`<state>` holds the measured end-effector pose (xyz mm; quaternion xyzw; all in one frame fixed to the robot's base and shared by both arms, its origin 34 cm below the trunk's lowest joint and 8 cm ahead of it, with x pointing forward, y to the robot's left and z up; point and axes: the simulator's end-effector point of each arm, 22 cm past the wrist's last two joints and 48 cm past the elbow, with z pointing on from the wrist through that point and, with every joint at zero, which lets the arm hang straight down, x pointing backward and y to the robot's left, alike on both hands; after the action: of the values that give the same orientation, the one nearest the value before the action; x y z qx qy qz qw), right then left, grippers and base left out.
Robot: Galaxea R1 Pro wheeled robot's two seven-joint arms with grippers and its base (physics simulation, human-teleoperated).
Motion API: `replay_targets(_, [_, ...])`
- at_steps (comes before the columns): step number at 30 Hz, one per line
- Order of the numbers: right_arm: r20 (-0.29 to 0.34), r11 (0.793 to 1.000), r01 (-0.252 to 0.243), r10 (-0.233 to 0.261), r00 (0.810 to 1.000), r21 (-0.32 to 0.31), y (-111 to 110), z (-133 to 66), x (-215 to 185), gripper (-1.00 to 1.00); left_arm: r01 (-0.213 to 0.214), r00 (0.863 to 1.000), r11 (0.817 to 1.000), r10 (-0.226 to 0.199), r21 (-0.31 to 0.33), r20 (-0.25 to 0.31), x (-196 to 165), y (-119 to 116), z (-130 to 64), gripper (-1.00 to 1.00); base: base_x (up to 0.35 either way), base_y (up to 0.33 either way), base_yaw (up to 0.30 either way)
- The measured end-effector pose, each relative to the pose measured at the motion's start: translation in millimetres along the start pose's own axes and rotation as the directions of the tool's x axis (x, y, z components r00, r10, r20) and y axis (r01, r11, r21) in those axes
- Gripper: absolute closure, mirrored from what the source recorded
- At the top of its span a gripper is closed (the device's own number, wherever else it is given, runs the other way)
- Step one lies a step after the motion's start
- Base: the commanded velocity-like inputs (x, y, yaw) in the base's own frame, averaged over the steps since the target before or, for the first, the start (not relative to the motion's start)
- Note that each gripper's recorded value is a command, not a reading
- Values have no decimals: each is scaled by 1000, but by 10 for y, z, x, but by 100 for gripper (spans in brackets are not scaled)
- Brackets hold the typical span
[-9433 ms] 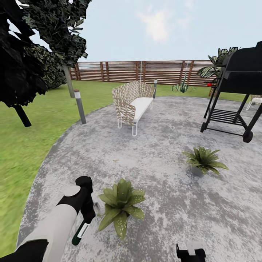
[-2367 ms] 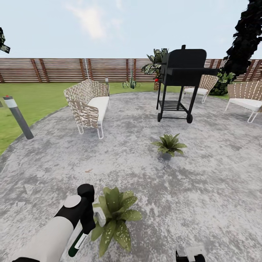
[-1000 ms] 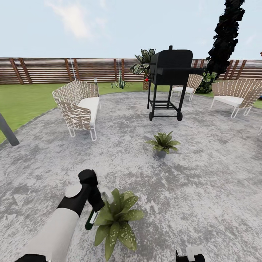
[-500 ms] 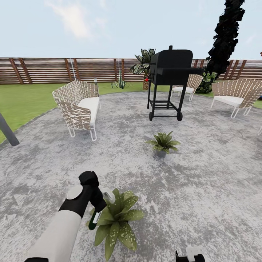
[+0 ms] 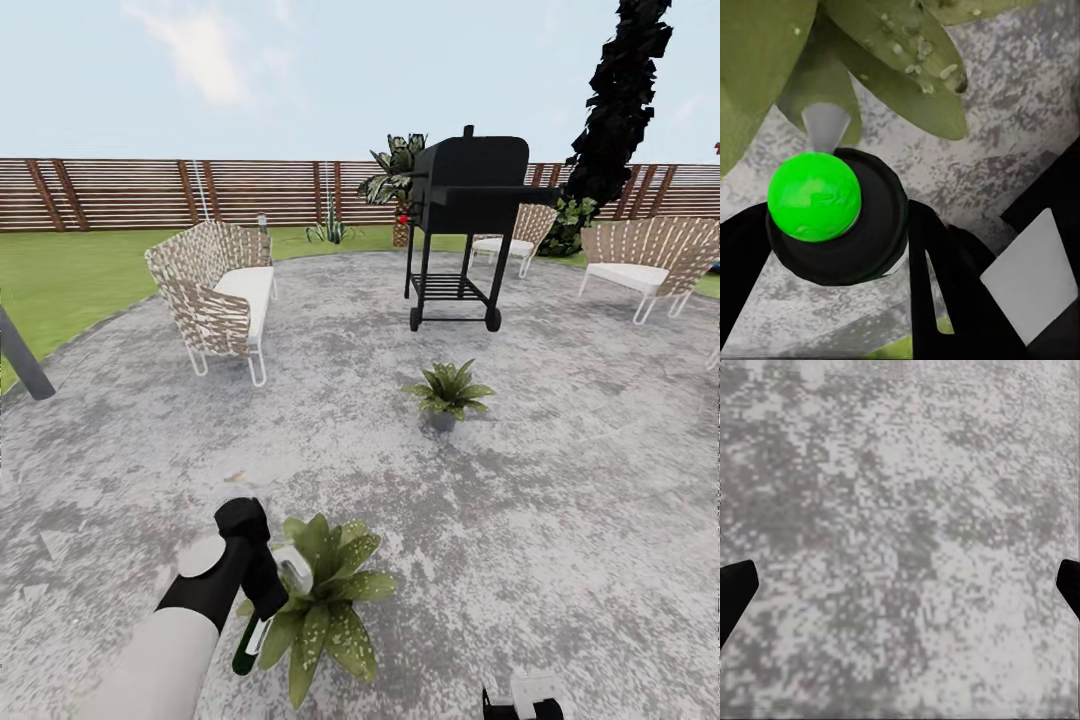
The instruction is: Pick up the pesticide atomizer in the garden and spray insectifuge to fully cover both potted plants in the garden.
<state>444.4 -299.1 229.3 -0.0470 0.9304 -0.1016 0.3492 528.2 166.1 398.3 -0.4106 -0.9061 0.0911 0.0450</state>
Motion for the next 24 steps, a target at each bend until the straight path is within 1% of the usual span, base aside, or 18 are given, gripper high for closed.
replay_targets(3, [0,1000,0,0,1000,-1,4,0,0,-100,1,1000,1000,-1,7,-3,25,-29,34,100,-317,86,0])
replay_targets(5, [0,1000,0,0,1000,-1,5,0,0,-100,2,1000,1000,-2,10,-4,30,-37,41,100,-238,221,-44])
replay_targets(10, [0,1000,0,0,1000,-1,4,-2,-1,-100,4,1000,1000,-4,10,-7,41,-40,47,100,-45,291,-247])
replay_targets(12, [0,1000,0,0,1000,-2,5,-2,-1,-100,3,1000,1000,-2,22,-22,78,-71,94,100,-4,304,-292])
replay_targets(14, [0,1000,0,0,1000,-1,4,-2,-1,-100,0,999,999,2,45,-46,139,-133,179,100,-1,262,-238])
replay_targets(16, [0,1000,0,0,1000,0,0,-1,-1,-100,-1,994,994,13,111,-111,309,-315,396,100,0,75,-62])
replay_targets(20, [1,1000,0,0,1000,-2,7,-2,-3,-100,5,987,987,21,161,-162,450,-462,548,100,0,14,-11])
replay_targets(22, [2,1000,-3,3,1000,-11,81,-10,-14,-100,13,983,983,21,183,-183,517,-528,611,100,0,1,-1])
replay_targets(24, [2,1000,-6,6,1000,-14,110,-14,-18,-100,21,982,981,16,194,-188,535,-555,627,100,0,0,0])
